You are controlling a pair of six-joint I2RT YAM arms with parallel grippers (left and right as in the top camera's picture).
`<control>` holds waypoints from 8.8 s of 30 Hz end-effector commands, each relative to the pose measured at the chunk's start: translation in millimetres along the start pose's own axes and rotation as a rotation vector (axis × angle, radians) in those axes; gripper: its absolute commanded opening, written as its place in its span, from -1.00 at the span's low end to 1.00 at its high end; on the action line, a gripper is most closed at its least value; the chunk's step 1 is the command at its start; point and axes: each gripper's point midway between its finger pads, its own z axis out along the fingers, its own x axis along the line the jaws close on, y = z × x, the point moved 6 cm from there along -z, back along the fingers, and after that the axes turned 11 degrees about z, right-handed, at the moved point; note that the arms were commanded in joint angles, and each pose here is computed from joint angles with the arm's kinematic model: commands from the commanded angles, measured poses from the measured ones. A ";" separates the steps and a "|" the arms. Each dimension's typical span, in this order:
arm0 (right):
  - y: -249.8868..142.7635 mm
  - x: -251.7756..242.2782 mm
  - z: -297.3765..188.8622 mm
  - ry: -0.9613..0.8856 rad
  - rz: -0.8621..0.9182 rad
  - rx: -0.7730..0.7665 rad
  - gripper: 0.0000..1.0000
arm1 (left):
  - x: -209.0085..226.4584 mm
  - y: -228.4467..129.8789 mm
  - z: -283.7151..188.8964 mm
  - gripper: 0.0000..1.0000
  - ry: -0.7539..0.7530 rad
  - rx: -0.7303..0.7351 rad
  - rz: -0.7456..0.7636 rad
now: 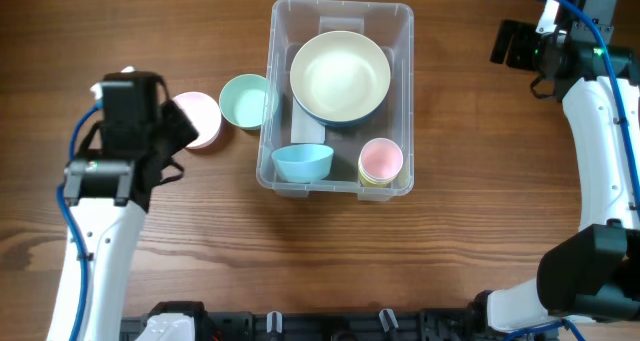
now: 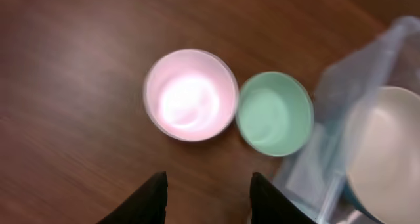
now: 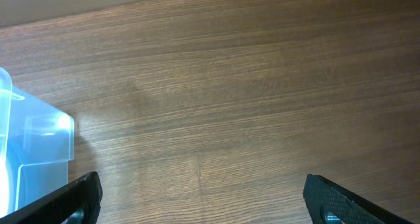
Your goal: Pack container
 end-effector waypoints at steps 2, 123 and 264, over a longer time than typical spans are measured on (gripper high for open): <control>0.2 -0.3 3.6 -0.012 0.011 0.001 1.00 | 13.7 -2.4 2.3 -0.09 0.040 0.039 -0.018; 0.1 -0.3 3.6 -0.012 0.012 0.002 1.00 | 54.6 -21.7 186.5 -0.45 0.046 0.506 -0.257; 0.2 -0.3 3.6 -0.012 0.011 0.001 0.99 | -177.7 -40.5 -23.8 -0.89 -0.514 0.234 0.366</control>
